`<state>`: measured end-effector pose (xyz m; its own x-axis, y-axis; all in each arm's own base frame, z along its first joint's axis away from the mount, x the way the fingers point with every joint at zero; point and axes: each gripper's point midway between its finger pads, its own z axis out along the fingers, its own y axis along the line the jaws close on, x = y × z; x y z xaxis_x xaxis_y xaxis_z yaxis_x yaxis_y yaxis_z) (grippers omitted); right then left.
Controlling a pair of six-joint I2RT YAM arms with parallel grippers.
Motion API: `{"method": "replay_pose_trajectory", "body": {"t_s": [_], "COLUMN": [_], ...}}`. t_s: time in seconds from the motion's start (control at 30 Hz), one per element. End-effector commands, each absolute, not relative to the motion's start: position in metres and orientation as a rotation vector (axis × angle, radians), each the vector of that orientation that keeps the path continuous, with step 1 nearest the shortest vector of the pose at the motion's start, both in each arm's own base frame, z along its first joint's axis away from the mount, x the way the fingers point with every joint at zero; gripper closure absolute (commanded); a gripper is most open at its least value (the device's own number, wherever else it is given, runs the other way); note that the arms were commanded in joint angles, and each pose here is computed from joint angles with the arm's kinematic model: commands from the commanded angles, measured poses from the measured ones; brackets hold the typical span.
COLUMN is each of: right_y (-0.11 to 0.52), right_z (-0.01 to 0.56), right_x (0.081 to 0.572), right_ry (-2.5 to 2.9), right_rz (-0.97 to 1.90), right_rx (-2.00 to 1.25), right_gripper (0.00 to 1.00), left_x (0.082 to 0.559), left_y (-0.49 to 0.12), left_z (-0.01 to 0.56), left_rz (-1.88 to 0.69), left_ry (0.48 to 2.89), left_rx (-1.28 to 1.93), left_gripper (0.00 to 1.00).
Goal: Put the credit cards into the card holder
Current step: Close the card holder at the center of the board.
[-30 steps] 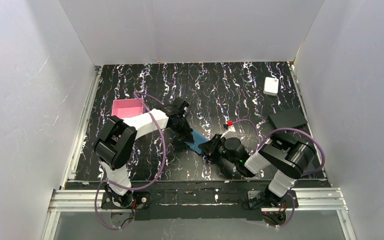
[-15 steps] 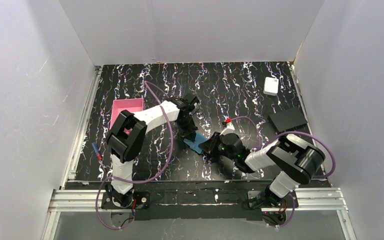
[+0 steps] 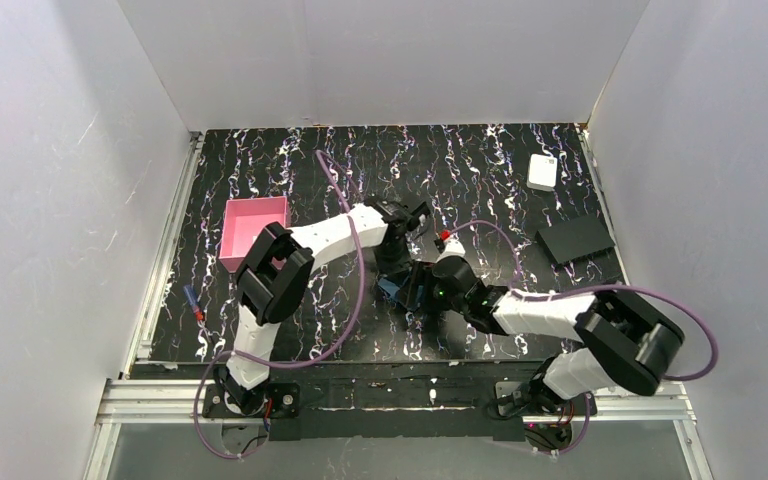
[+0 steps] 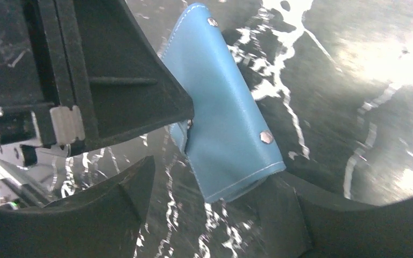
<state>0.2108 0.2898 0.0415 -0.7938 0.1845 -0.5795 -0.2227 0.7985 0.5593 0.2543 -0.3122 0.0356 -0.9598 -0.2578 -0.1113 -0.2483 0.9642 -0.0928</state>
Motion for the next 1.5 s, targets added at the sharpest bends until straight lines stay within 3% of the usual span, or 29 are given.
{"method": "replay_pose_trajectory", "body": {"t_s": [0.0,0.1,0.23,0.47,0.63,0.83,0.97,1.1,1.2,1.33,1.47], "right_y": [0.227,0.212,0.218,0.23,0.23,0.225,0.221,0.214,0.223,0.26,0.278], "right_z": [0.017,0.026,0.026,0.036,0.044,0.021,0.018,0.053,0.084,0.121,0.114], "right_x": [0.195,0.196,0.197,0.205,0.213,0.221,0.22,0.226,0.222,0.207,0.209], "right_ry": [2.459,2.431,2.421,2.31,2.273,2.307,2.314,2.251,2.168,2.022,1.918], "right_rz": [0.487,0.473,0.636,0.957,0.922,0.824,0.81,0.76,0.851,1.125,1.188], "right_rx": [-0.041,-0.004,0.006,0.039,-0.019,-0.047,-0.018,-0.074,-0.131,-0.313,-0.457], "right_gripper": [0.24,0.19,0.02,0.12,0.02,0.02,0.16,0.53,0.66,0.99,0.99], "left_x": [0.242,0.24,0.239,0.234,0.228,0.224,0.226,0.225,0.225,0.225,0.226], "left_y": [-0.306,-0.308,-0.314,-0.317,-0.314,-0.315,-0.316,-0.317,-0.319,-0.322,-0.325], "left_z": [-0.017,-0.022,-0.027,-0.033,-0.038,-0.042,-0.039,-0.04,-0.04,-0.039,-0.038], "left_rz": [0.123,0.174,0.206,0.213,0.228,0.202,0.182,0.168,0.155,0.119,0.085], "left_ry": [3.0,3.005,3.01,3.023,3.035,3.054,3.048,3.052,3.057,3.059,3.057], "left_rx": [-0.415,-0.411,-0.39,-0.381,-0.373,-0.359,-0.341,-0.336,-0.328,-0.313,-0.293], "left_gripper": [1.0,1.0,1.0,1.0,1.0,1.0,1.0,1.0,1.0,1.0,1.0]}}
